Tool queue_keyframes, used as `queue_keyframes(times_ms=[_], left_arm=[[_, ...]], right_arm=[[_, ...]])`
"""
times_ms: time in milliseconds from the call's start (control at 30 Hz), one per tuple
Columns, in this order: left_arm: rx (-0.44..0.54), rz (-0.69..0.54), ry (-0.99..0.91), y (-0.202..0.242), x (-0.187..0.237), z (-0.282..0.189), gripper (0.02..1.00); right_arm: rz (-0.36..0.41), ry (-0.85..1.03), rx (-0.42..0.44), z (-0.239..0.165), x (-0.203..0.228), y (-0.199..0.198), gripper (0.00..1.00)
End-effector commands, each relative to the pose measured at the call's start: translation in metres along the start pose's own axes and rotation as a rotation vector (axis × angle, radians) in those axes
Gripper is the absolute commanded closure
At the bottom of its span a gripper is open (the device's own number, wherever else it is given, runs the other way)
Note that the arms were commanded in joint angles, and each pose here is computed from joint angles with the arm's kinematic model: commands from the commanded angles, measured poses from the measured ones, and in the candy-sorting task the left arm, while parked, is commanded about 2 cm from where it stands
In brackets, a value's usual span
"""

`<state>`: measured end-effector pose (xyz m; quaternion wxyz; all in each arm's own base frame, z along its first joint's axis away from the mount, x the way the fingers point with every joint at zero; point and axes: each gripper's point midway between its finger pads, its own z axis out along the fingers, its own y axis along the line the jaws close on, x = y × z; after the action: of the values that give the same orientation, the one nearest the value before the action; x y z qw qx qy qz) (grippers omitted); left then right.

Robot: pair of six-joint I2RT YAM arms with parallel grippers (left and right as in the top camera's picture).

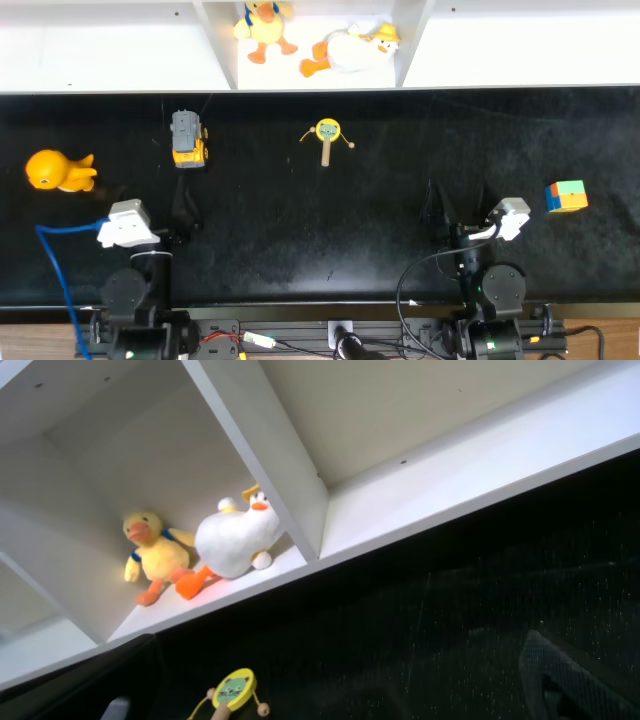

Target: Store Toys

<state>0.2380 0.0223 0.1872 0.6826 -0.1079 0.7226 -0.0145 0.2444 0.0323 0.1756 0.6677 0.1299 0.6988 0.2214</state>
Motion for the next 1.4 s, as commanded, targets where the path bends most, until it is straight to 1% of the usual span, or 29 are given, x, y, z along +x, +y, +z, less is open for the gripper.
queue_keyframes(times_ms=[33, 167, 300, 367, 433, 533, 700, 900, 1000, 1133, 1267, 1400], left_arm=[[-0.123, 0.011, -0.071, 0.014, -0.067, -0.021, 0.020], [-0.283, 0.008, -0.030, 0.034, -0.103, -0.034, 0.020], [-0.452, 0.017, 0.048, 0.054, -0.126, -0.039, 0.023], [-0.505, 0.043, 0.100, 0.059, -0.132, -0.037, 0.020], [-0.505, 0.057, 0.141, 0.057, -0.136, -0.031, 0.020], [-0.479, 0.066, 0.183, 0.051, -0.133, -0.020, 0.025], [-0.505, 0.084, 0.247, 0.057, -0.120, -0.019, 0.023], [-0.618, 0.075, 0.323, 0.082, -0.103, -0.034, 0.025], [-0.674, 0.029, 0.320, 0.096, -0.102, -0.039, 0.027], [-0.689, 0.021, 0.353, 0.110, -0.099, -0.042, 0.025], [-0.735, 0.002, 0.372, 0.133, -0.098, -0.044, 0.027], [-0.697, -0.011, 0.390, 0.152, -0.097, -0.031, 0.023]], right_arm=[[0.004, -0.002, 0.006, 0.000, 0.003, -0.003, 0.007], [0.004, -0.002, 0.006, 0.000, 0.003, -0.002, 0.005], [0.004, -0.003, 0.006, 0.000, 0.003, -0.002, 0.007], [0.004, -0.002, 0.006, 0.000, 0.003, -0.002, 0.005], [0.004, -0.002, 0.006, 0.000, 0.003, -0.002, 0.007], [0.004, -0.002, 0.006, 0.000, 0.003, -0.002, 0.007], [0.004, -0.002, 0.006, 0.000, 0.003, -0.002, 0.007], [0.004, -0.002, 0.006, 0.000, 0.003, -0.003, 0.007], [0.004, -0.002, 0.006, 0.000, 0.003, -0.002, 0.007], [0.004, -0.002, 0.006, 0.000, 0.003, -0.003, 0.005], [0.004, -0.002, 0.006, 0.000, 0.003, -0.003, 0.007], [0.004, -0.002, 0.006, 0.000, 0.003, -0.002, 0.005]])
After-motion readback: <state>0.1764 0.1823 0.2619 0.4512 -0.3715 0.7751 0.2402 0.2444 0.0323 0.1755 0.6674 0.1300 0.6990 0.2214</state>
